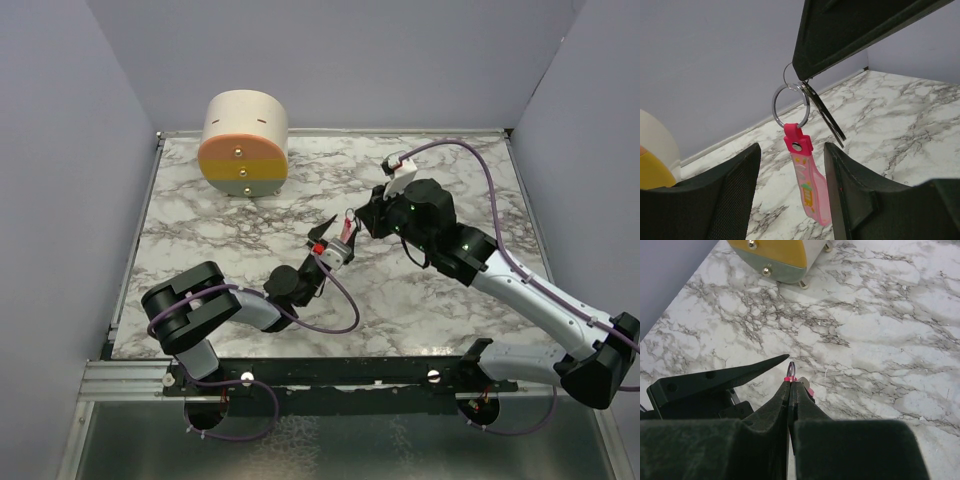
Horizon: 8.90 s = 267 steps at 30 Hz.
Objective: Put the keys on the keyring
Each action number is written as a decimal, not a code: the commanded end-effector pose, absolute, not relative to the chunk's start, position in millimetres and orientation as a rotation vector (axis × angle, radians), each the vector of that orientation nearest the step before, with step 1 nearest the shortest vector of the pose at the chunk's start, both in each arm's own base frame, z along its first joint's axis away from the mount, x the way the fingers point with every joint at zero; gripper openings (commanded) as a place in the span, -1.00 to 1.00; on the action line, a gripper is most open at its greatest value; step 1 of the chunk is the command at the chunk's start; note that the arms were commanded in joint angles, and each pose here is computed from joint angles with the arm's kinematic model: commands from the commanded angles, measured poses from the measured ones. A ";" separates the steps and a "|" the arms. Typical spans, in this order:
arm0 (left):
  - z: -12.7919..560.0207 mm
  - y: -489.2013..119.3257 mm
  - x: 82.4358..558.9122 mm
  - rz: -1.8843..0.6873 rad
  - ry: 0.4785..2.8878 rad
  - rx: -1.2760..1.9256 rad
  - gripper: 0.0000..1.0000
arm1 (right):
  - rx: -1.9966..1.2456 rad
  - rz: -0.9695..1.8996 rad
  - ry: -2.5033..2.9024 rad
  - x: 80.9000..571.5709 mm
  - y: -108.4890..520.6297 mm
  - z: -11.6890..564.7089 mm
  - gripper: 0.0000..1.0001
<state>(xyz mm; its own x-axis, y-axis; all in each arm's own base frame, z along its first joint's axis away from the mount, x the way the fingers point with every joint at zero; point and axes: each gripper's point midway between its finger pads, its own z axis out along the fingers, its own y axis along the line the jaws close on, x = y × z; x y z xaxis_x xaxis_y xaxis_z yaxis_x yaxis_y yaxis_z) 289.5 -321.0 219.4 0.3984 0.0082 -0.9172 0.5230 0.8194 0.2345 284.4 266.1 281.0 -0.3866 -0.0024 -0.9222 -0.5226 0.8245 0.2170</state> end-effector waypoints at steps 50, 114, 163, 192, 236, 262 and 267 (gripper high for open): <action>287.6 -312.7 276.0 -0.423 0.917 0.396 -0.66 | -0.390 0.579 1.921 281.9 263.0 273.0 -0.99; 302.6 -310.3 252.7 -0.591 0.879 0.383 -1.00 | -0.446 0.513 1.827 293.6 261.6 258.8 -0.98; 318.6 -301.3 256.2 -0.596 0.848 0.350 -1.00 | -0.370 0.457 1.765 280.6 227.1 281.3 -0.36; 319.1 -303.1 204.2 -0.819 0.759 0.498 -1.00 | -0.714 0.713 1.431 227.8 259.5 296.4 -0.13; 323.1 -302.7 186.4 -0.896 0.724 0.535 -1.00 | -0.713 0.802 1.407 229.3 278.2 296.1 -0.51; 322.3 -302.1 195.1 -0.890 0.750 0.500 -1.00 | -0.683 0.815 1.395 226.6 274.3 296.7 -0.98; 321.1 -299.5 199.6 -0.885 0.771 0.471 -0.81 | -0.678 0.792 1.384 227.4 270.1 298.2 -0.98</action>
